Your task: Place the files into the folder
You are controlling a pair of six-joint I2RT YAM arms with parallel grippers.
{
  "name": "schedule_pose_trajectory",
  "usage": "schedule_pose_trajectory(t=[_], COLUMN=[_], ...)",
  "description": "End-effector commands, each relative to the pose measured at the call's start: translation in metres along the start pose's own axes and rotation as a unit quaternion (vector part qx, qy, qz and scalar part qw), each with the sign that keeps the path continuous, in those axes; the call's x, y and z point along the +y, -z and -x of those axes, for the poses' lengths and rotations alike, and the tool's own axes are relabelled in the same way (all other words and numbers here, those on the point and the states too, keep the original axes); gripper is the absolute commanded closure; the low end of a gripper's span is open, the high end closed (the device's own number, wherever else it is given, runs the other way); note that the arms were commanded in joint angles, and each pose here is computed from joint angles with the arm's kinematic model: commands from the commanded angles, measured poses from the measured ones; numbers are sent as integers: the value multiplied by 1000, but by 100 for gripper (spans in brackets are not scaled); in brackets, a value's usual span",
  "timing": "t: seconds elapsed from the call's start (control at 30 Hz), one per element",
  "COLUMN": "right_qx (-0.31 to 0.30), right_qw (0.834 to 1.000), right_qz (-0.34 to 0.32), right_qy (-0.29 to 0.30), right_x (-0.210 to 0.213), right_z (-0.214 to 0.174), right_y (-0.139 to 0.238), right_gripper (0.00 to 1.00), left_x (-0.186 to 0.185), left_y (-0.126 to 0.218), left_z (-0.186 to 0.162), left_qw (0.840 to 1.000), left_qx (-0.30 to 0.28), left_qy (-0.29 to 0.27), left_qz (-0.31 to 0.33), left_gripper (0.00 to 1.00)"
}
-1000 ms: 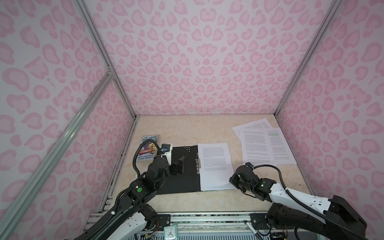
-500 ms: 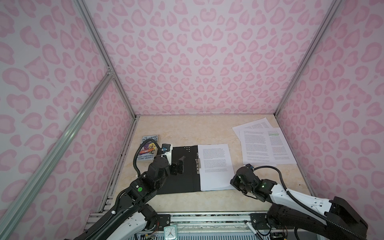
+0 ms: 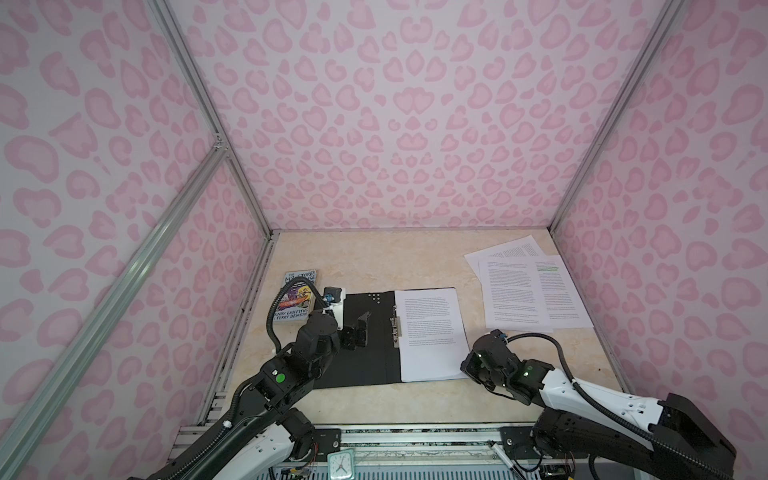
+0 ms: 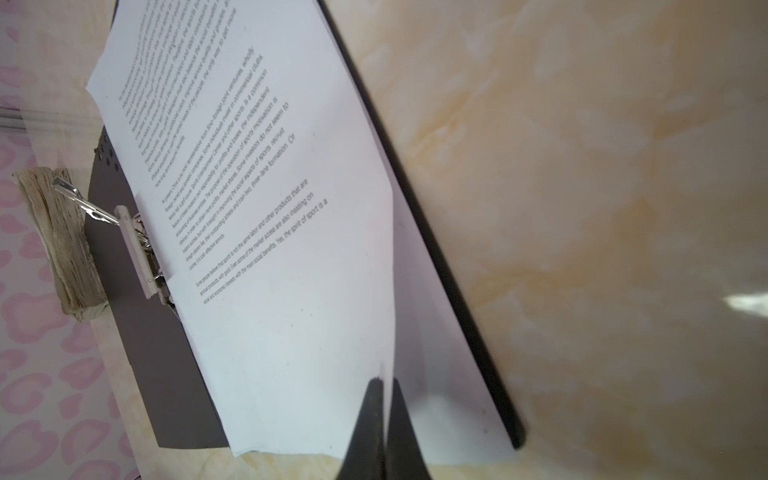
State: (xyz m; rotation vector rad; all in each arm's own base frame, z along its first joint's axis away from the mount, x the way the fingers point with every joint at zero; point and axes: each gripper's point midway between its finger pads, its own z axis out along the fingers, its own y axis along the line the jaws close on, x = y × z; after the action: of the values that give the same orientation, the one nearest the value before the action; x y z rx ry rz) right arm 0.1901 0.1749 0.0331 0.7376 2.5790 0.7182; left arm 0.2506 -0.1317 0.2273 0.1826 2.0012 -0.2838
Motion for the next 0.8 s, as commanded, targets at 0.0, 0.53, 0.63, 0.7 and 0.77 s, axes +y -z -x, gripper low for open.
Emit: schedule_pose_trajectory(t=[0.0,0.53,0.63,0.7,0.77], right_qx=[-1,1,-4,-12,-23], right_qw=[1000,1000,1000,1000,1000], right_qz=[0,1,-2,-5,-7], right_qy=[2,5,5,7,11], right_x=[-1,2,2,1,3], right_z=[0,0,2,5,10], right_y=[-1,0,3,7,12], right_gripper=[100,46,41,37,33], left_x=[-1,-1,-1,-1,-1], left_y=[1,0,0,0,0], left_z=[3,2,2,2,2], left_qw=[1000,1000,1000,1000,1000], left_qx=[0,1,2,1,1], left_qy=[5,3,2,1,1], left_qz=[-3,-2,-1,0,-1], left_gripper=[4,4,4,4,4])
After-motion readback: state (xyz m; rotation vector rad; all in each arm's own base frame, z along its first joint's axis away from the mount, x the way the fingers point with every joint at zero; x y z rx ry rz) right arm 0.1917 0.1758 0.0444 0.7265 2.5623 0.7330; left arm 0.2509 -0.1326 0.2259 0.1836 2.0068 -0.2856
